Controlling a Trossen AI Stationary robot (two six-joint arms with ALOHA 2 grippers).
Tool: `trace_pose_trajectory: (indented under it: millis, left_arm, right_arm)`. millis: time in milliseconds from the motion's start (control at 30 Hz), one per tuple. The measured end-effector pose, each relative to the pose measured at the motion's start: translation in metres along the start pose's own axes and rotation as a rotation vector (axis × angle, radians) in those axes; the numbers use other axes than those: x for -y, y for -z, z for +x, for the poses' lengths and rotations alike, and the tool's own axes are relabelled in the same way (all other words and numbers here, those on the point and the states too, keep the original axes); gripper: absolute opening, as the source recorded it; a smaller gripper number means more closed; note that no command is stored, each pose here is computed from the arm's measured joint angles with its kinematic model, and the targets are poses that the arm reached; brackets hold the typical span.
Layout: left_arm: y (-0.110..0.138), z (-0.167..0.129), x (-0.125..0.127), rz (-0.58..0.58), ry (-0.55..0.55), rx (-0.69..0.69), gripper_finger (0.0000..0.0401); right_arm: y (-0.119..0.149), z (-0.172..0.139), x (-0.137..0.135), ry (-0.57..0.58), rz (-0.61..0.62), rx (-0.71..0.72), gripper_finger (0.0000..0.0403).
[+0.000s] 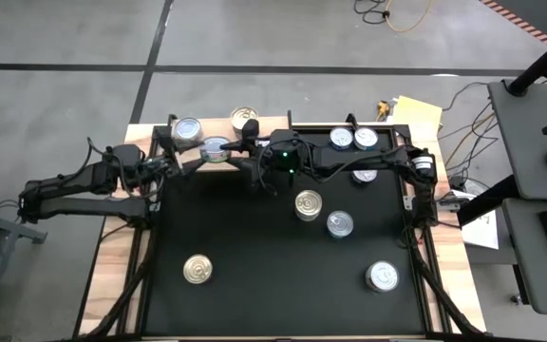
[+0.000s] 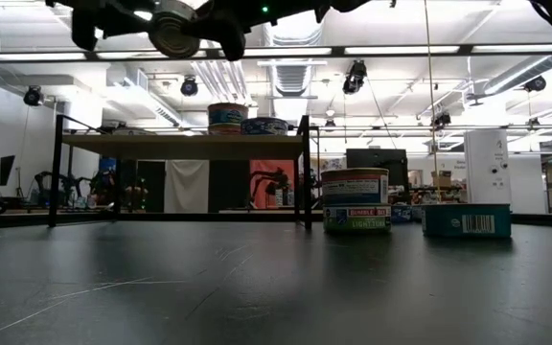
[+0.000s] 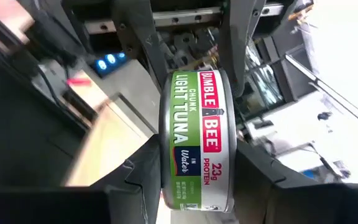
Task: Stack canned seafood by type on shelf
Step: Stack the green/white tuna can on top of the other green/white tuna can on the shelf
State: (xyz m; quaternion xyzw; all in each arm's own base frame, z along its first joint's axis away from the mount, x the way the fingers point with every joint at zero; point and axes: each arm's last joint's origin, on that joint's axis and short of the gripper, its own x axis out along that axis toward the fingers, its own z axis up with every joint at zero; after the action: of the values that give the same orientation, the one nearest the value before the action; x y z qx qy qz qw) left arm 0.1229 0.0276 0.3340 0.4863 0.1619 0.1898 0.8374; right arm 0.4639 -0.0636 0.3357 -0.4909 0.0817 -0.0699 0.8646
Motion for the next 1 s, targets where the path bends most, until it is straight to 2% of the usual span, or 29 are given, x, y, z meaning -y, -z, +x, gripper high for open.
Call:
trace_pose_trajectory:
  millis: [167,400,667,1000]
  left_arm:
    - [0.001,0.000,-0.002,-0.014,-0.037,-0.043,0.0257]
    - [-0.001,0.005,-0.001,-0.013,-0.033,-0.044,0.0266]
    - [-0.004,0.025,0.008,0.046,0.016,-0.071,0.0244]
    - [-0.005,0.030,0.010,0.067,0.018,-0.072,0.0178]
  right_arm:
    - [-0.003,-0.008,0.010,0.035,-0.044,-0.053,0.0137]
    - [-0.002,-0.012,0.010,0.005,-0.067,-0.099,0.0137]
    - [-0.001,-0.012,0.008,-0.020,-0.071,-0.111,0.0137]
    - [0.000,-0.013,0.006,-0.041,-0.077,-0.122,0.0137]
